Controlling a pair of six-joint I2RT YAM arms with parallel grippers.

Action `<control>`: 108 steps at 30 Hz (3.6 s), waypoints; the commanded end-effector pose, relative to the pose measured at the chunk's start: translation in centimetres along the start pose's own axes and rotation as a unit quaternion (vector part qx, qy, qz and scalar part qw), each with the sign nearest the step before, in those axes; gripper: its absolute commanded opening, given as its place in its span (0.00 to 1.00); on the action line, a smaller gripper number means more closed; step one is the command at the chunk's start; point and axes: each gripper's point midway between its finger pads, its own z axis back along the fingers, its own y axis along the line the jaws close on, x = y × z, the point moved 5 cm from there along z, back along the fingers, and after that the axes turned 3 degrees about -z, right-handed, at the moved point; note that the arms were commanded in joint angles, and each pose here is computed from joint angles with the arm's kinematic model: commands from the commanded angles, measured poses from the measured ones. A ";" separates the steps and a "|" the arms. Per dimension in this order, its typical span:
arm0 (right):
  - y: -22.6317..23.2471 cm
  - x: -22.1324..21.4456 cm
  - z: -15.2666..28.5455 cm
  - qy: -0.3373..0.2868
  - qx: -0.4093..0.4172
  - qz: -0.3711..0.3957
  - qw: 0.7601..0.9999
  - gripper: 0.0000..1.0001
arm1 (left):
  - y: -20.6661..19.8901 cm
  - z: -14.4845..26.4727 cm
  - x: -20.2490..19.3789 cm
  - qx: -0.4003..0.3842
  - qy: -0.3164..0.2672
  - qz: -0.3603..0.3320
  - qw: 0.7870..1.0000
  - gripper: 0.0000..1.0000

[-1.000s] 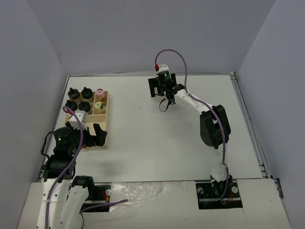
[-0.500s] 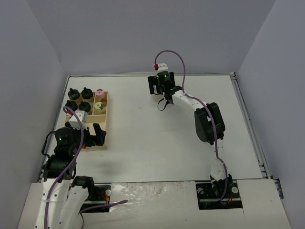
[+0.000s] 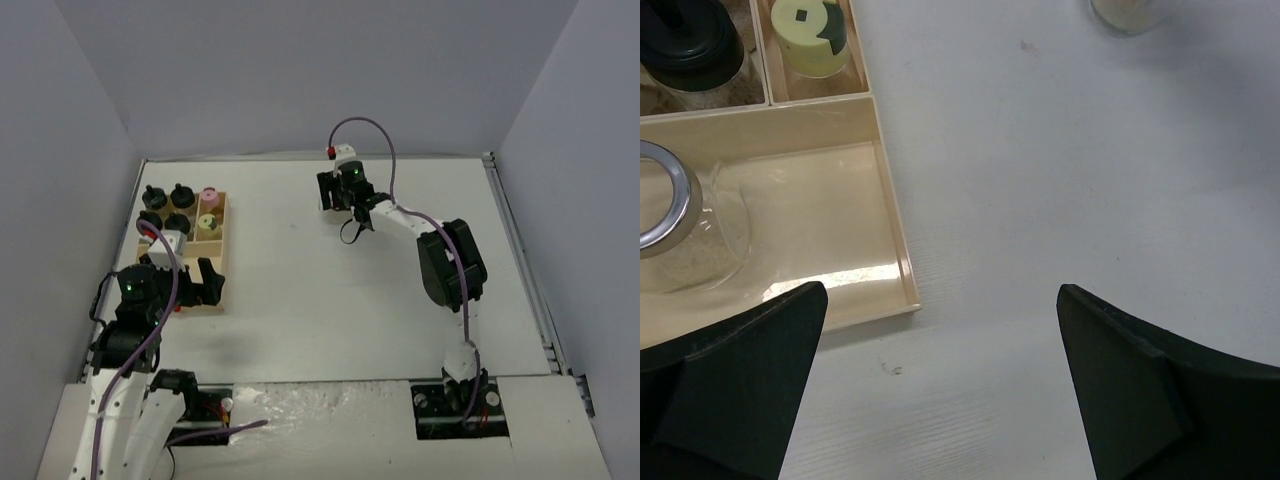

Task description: Organize the condiment bottles

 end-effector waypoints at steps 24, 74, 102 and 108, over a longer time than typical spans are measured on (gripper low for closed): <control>12.6 -10.6 23.8 0.000 0.318 0.185 0.930 0.54 | -6.0 -0.7 1.6 -0.135 0.035 0.042 0.989 0.97; -4.9 -5.6 39.7 -0.143 -0.033 -0.216 0.965 1.00 | -22.9 -11.3 -4.6 -0.087 0.264 -0.222 0.935 0.97; -4.8 -5.5 40.1 -0.142 -0.019 -0.214 0.966 1.00 | -8.7 -4.8 4.8 0.071 0.212 -0.099 0.970 0.00; -4.7 -5.6 40.1 -0.141 -0.018 -0.210 0.967 1.00 | -0.9 -3.5 6.6 0.147 0.212 -0.030 0.966 0.00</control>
